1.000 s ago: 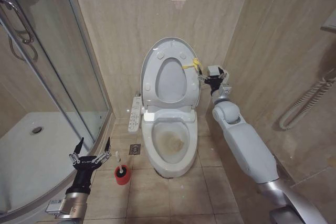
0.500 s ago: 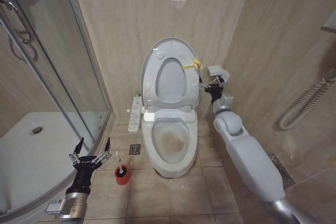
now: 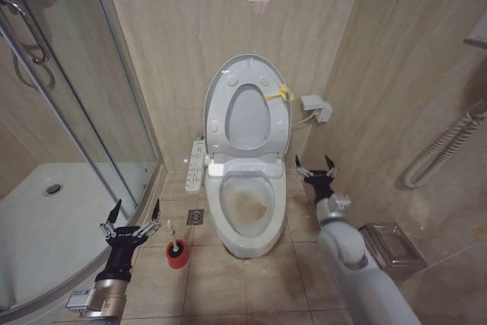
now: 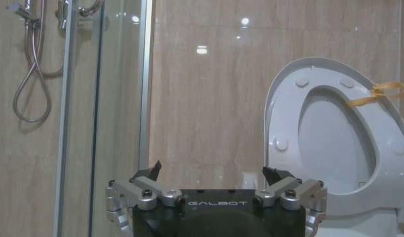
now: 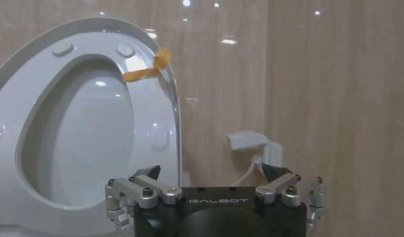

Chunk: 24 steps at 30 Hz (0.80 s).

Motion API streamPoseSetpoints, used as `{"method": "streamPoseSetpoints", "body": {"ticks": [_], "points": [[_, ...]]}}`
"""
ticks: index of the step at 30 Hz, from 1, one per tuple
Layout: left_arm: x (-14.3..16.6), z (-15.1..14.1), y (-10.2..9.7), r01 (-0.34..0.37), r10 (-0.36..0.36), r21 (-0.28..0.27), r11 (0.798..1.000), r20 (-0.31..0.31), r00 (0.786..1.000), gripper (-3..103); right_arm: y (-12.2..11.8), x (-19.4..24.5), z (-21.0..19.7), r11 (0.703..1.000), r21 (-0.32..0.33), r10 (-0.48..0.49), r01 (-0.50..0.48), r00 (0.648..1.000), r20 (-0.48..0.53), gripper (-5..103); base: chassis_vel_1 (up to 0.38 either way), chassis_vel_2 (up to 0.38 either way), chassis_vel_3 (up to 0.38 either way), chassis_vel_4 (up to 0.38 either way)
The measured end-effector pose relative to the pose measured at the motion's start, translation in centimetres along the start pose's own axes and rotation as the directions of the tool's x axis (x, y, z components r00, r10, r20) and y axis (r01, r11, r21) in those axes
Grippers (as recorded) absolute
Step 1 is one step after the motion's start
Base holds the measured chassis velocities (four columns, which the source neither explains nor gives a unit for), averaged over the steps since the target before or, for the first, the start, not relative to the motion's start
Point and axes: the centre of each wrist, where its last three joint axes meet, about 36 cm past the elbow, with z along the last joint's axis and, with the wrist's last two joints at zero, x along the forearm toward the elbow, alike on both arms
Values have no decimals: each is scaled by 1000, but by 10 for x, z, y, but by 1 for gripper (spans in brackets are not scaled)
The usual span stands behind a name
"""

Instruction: Open the toilet lid, clean the toilet bowl with a toilet brush, close the toilet lid, and flush.

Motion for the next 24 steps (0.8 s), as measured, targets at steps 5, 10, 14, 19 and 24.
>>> {"method": "streamPoseSetpoints", "body": {"ticks": [5, 10, 14, 19, 24], "points": [[0, 0, 0, 0, 0, 0, 1000, 0, 1000, 100, 5, 23, 5, 1000, 3, 24, -24, 1000, 0, 100, 0, 0, 0, 0], [0, 0, 0, 0, 0, 0, 1000, -1, 1000, 100, 9, 48, 7, 999, -5, 33, -33, 999, -16, 100, 0, 0, 0, 0], [0, 0, 0, 0, 0, 0, 1000, 0, 1000, 100, 6, 67, 13, 1000, -1, 31, -31, 1000, -4, 100, 0, 0, 0, 0], [0, 0, 0, 0, 0, 0, 1000, 0, 1000, 100, -2, 80, 18, 999, 17, 36, -35, 999, -1, 100, 0, 0, 0, 0], [0, 0, 0, 0, 0, 0, 1000, 0, 1000, 100, -5, 88, 16, 999, 22, 38, -38, 999, -1, 100, 0, 0, 0, 0]]}}
